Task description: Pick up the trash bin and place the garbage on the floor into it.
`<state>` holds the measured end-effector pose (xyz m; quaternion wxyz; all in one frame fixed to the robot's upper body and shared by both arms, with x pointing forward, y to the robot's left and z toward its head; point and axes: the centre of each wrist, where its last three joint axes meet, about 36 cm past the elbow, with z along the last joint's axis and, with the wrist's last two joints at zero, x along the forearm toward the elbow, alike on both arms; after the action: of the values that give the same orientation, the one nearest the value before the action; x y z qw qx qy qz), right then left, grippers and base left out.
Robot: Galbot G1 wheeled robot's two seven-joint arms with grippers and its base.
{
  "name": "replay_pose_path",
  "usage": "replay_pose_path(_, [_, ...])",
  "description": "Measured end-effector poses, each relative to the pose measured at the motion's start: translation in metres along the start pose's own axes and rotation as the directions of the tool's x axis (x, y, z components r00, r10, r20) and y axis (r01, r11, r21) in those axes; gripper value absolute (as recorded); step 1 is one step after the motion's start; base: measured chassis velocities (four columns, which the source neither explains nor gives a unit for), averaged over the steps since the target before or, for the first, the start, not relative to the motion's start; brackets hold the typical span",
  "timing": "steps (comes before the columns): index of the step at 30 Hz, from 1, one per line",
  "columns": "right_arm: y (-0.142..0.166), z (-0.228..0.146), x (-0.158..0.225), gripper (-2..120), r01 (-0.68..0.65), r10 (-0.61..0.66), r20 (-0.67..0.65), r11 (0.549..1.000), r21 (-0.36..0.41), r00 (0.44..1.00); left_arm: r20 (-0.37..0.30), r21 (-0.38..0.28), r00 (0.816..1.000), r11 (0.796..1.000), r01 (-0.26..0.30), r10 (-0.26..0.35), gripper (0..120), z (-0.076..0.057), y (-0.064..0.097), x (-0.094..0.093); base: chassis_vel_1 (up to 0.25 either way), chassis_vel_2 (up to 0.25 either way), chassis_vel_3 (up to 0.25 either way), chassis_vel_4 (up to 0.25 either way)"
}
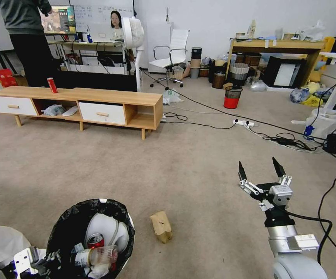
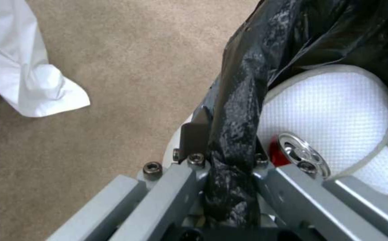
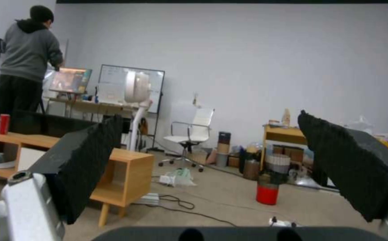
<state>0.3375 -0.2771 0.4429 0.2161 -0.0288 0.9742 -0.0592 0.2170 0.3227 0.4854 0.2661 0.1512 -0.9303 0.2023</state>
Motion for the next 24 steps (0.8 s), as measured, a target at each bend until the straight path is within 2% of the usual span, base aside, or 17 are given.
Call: replay_pose_path(24, [-0.0003, 0.0067, -0.0001, 100, -0.007, 0.007, -0.015, 1.000, 0.003, 1.000, -0.002, 0.001, 1.000, 1.000, 0.006, -0.006, 2, 0.0007, 0.0013, -0.0044, 0.006, 0.007, 0.009, 0.006])
